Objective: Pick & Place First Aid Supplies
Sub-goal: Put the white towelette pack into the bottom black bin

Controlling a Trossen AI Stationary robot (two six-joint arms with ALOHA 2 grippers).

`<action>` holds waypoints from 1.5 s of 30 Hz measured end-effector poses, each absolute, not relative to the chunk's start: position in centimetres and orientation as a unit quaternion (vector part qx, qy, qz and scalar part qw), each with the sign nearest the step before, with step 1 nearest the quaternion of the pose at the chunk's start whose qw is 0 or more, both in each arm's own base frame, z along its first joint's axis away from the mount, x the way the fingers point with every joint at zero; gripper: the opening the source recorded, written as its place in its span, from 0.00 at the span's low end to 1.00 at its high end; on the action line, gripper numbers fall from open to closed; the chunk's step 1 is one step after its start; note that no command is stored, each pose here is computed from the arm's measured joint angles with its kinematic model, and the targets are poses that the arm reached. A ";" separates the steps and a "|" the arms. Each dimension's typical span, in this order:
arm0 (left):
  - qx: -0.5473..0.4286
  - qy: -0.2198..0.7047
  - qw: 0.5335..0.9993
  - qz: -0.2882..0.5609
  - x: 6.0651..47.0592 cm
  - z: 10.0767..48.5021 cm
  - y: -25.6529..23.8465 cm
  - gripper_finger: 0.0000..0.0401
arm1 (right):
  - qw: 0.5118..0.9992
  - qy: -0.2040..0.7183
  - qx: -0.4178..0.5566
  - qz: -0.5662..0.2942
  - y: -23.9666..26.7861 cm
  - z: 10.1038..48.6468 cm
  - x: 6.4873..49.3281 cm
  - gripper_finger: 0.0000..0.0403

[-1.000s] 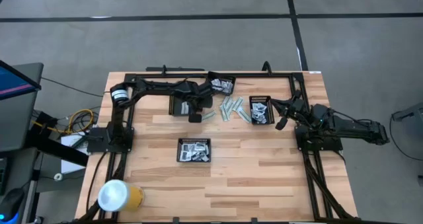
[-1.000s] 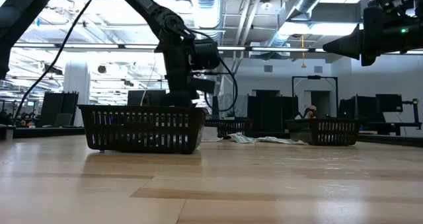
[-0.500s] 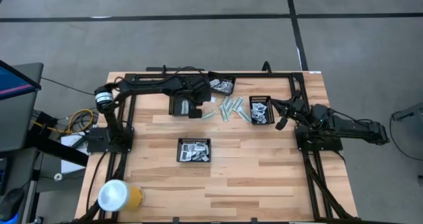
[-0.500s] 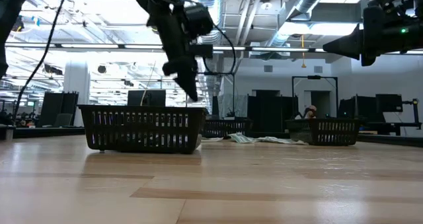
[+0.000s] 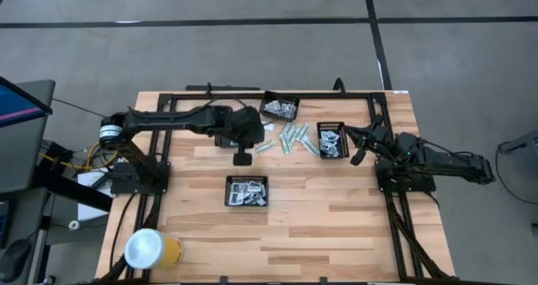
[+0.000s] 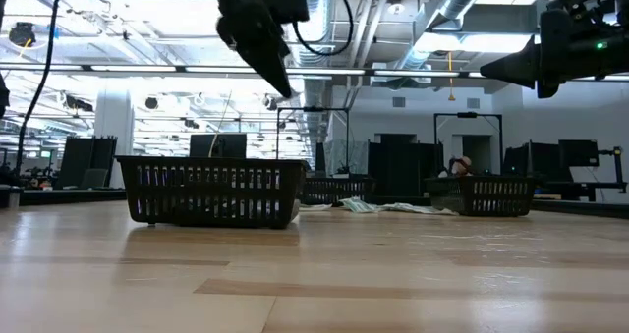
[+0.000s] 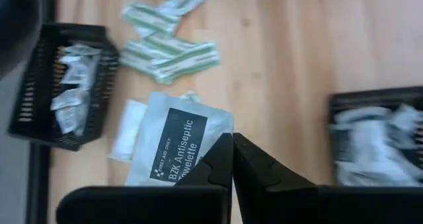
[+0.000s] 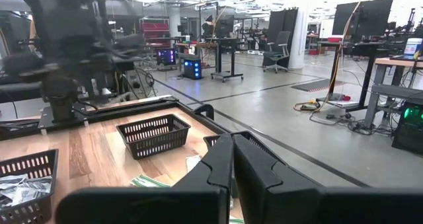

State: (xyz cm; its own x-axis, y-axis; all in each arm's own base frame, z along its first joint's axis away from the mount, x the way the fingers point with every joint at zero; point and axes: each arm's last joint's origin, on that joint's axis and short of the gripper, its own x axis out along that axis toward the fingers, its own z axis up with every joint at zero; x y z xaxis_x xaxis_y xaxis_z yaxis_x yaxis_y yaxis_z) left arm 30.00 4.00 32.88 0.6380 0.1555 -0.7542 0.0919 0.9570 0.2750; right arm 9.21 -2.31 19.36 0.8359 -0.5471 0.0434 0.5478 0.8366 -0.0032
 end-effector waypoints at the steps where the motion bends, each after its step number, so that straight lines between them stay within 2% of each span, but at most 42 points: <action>1: 0.145 0.427 0.893 0.010 29.9 33.0 3.3 0.01 | 0.958 -0.020 -0.008 -0.286 -2.3 19.4 9.2 0.02; 12: 0.134 0.467 0.873 -0.045 28.6 31.6 -2.9 0.01 | 0.958 -0.020 -0.008 -0.286 -2.3 19.4 9.2 0.02; 27: -0.019 0.437 0.898 -0.050 26.5 28.6 -9.1 0.01 | 0.958 -0.020 -0.008 -0.286 -2.3 19.4 9.2 0.02; 34: -0.082 0.422 0.902 0.040 26.2 27.1 -9.6 0.01 | 0.958 -0.020 -0.008 -0.286 -2.3 19.4 9.2 0.02; 40: -0.118 0.421 0.897 0.061 26.1 25.7 -9.5 0.02 | 0.958 -0.020 -0.008 -0.286 -2.3 19.4 9.2 0.02; 45: -0.151 0.416 0.894 0.066 26.0 25.2 -9.7 0.09 | 0.958 -0.020 -0.008 -0.286 -2.3 19.4 9.2 0.02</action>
State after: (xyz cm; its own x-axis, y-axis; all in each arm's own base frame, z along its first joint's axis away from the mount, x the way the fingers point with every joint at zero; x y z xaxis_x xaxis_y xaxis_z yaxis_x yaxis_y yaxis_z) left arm 26.00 -9.75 25.18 0.6453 -0.0070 -0.7639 -0.2443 0.9455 -0.2151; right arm 9.21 -2.32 19.36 0.8357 -0.5475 0.0433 0.5481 0.8364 -0.0032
